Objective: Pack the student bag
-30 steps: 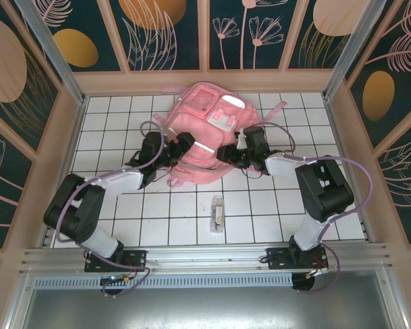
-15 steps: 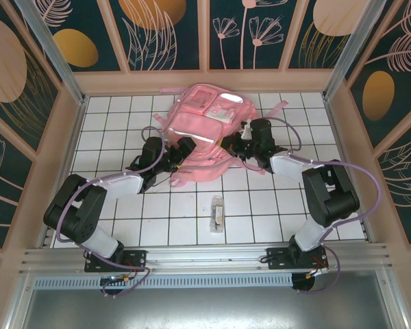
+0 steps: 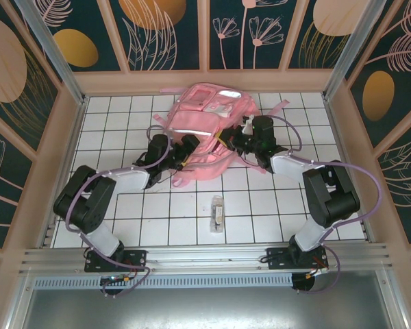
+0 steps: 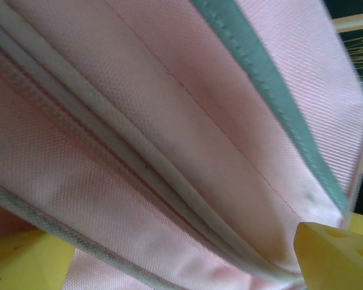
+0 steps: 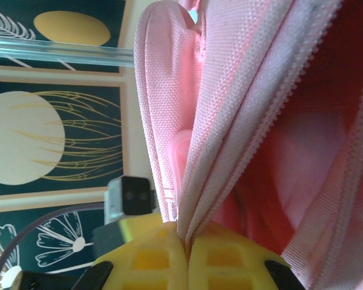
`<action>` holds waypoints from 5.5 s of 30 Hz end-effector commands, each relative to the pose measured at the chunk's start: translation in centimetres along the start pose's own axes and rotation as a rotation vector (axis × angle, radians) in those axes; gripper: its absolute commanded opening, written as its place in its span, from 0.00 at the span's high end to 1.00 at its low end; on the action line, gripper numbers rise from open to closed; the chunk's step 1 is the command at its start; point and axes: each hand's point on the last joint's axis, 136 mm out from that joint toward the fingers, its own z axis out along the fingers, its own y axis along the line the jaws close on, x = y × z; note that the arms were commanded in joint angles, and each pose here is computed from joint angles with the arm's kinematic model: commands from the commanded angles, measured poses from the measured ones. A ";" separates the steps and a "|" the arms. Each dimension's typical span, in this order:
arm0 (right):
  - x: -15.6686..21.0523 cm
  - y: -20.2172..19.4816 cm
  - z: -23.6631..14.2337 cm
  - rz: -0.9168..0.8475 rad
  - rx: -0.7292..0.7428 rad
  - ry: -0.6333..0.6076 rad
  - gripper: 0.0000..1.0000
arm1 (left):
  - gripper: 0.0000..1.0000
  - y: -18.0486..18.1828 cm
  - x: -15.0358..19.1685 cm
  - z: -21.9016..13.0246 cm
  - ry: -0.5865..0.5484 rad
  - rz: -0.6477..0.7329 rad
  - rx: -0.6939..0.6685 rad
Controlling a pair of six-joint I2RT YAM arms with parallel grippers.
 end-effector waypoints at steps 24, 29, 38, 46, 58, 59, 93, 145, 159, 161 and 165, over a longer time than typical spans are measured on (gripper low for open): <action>4.2 -1.1 -2.3 -0.327 0.150 0.114 0.52 | 1.00 -9.2 -4.7 2.8 -0.134 0.080 0.170; 5.9 -2.4 -3.9 -0.367 0.281 0.108 0.35 | 1.00 -10.5 -4.8 2.1 -0.134 -0.012 0.239; 6.1 -1.4 -1.6 -0.533 0.382 0.080 0.56 | 1.00 -12.3 -4.4 0.6 -0.128 -0.053 0.307; 4.5 -3.6 1.6 -0.659 0.523 0.036 0.56 | 1.00 -12.9 -4.5 -1.3 -0.155 -0.041 0.318; 5.3 -3.8 2.0 -0.766 0.569 0.033 1.00 | 1.00 -12.3 -4.5 -1.0 -0.156 -0.036 0.296; 5.2 -3.4 1.6 -0.771 0.565 0.032 1.00 | 1.00 -12.3 -4.6 -1.0 -0.163 -0.028 0.290; -1.5 0.6 -6.7 -0.593 0.209 -0.072 0.40 | 1.00 -8.3 -3.6 -1.8 -0.094 0.093 0.171; -0.7 -5.3 -5.5 -0.178 0.352 -0.183 0.45 | 0.44 -5.3 -1.3 -3.4 0.002 0.545 -0.143; -2.5 -6.0 -0.2 -0.204 0.351 -0.168 0.56 | 0.51 -1.2 2.1 -2.7 0.150 0.677 -0.283; -2.5 -6.7 0.5 -0.228 0.407 -0.159 0.66 | 0.50 -1.2 2.2 -2.6 0.151 0.671 -0.278; -2.6 -7.0 0.7 -0.250 0.449 -0.153 1.00 | 0.49 -2.2 2.1 -2.9 0.142 0.697 -0.253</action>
